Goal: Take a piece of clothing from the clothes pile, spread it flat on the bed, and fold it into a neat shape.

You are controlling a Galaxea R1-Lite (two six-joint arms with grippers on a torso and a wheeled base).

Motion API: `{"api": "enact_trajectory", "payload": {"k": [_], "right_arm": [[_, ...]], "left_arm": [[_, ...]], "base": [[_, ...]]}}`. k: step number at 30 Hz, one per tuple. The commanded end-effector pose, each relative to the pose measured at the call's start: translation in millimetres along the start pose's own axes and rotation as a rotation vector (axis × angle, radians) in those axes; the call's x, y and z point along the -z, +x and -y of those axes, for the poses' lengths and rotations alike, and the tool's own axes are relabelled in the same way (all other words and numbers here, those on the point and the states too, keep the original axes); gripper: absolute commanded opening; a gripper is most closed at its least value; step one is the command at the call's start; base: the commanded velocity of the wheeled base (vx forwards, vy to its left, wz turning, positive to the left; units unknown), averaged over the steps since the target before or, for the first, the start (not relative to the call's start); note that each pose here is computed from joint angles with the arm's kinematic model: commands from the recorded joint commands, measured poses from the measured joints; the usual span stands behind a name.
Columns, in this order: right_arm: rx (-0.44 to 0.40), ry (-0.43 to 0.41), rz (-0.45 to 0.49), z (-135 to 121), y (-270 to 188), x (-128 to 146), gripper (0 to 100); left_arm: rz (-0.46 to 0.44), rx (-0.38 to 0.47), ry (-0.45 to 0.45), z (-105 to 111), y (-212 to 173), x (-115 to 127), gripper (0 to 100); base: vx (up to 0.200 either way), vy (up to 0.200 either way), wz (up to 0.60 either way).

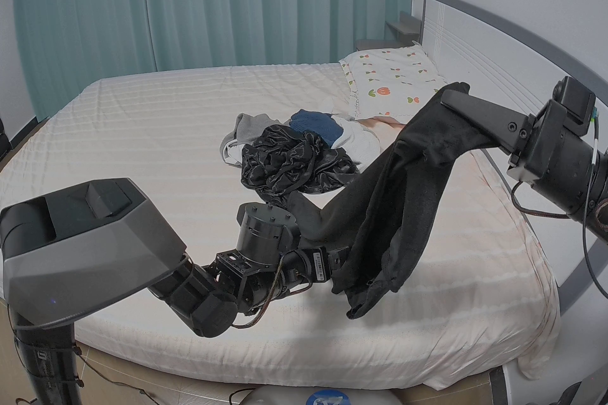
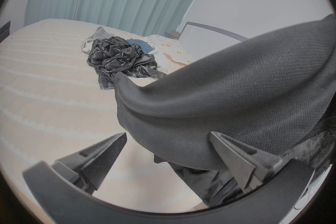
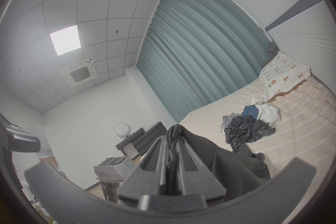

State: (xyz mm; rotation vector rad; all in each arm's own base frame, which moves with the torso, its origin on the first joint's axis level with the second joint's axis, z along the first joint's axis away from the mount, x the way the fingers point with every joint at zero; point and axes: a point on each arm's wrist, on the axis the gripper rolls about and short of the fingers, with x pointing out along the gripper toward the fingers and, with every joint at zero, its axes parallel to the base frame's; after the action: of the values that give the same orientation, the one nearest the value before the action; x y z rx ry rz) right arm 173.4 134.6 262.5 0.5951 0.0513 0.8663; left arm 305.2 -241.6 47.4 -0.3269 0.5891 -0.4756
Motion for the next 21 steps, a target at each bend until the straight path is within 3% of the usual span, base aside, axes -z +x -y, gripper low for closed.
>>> {"api": "enact_trajectory", "payload": {"k": [1,8,21], "right_arm": [[0.071,0.006,-0.027,21,2,8,0],[0.144,0.012,-0.046,44,14,12,0],[0.136,0.012,-0.044,47,28,10,0]], "left_arm": [[-0.002,0.036,-0.001,0,-20,3,100],[-0.032,0.096,0.020,8,-47,14,100],[-0.072,0.121,0.052,17,-65,27,100]], "base": [[0.000,0.000,0.00],[0.000,0.000,0.00],[0.000,0.000,0.00]]}}
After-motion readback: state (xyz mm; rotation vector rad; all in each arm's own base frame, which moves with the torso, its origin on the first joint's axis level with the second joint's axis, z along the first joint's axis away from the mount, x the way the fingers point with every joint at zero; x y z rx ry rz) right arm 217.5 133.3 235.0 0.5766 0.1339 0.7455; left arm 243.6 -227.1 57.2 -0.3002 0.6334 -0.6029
